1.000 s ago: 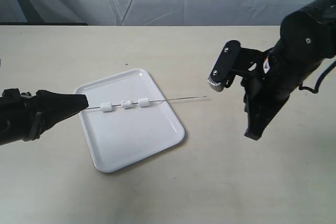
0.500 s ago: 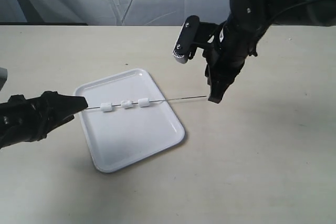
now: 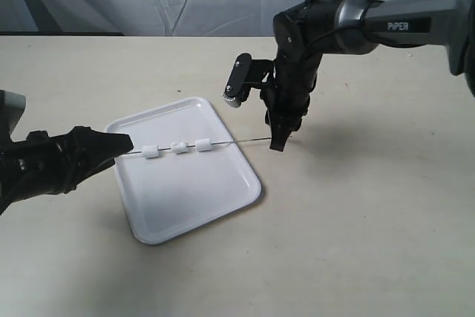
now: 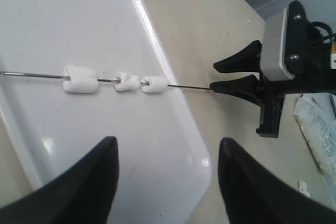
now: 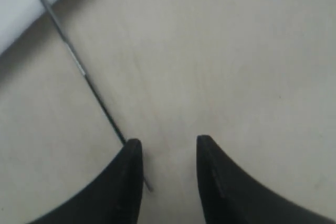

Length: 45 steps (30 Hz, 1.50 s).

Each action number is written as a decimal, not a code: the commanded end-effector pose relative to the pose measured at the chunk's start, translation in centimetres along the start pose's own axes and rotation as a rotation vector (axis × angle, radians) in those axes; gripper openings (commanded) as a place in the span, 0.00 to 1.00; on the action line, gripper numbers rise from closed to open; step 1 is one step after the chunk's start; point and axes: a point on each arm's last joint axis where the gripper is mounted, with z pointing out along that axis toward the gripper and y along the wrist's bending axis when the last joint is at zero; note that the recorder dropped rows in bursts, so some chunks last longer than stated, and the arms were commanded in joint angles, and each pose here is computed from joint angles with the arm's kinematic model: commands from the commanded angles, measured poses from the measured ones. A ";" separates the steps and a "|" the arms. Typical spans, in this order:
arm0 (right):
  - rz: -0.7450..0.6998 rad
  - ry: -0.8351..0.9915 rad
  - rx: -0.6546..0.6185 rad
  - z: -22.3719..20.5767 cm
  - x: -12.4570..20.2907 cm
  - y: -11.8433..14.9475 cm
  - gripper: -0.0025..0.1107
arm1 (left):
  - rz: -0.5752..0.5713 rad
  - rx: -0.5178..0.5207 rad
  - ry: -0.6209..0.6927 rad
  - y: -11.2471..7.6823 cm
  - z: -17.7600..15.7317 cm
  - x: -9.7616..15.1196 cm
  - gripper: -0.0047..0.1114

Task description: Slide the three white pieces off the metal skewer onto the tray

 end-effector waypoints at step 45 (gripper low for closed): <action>-0.049 -0.039 -0.186 0.2 -1.1 1.0 0.30 | 0.061 0.097 0.014 -0.9 0.1 0.1 0.51</action>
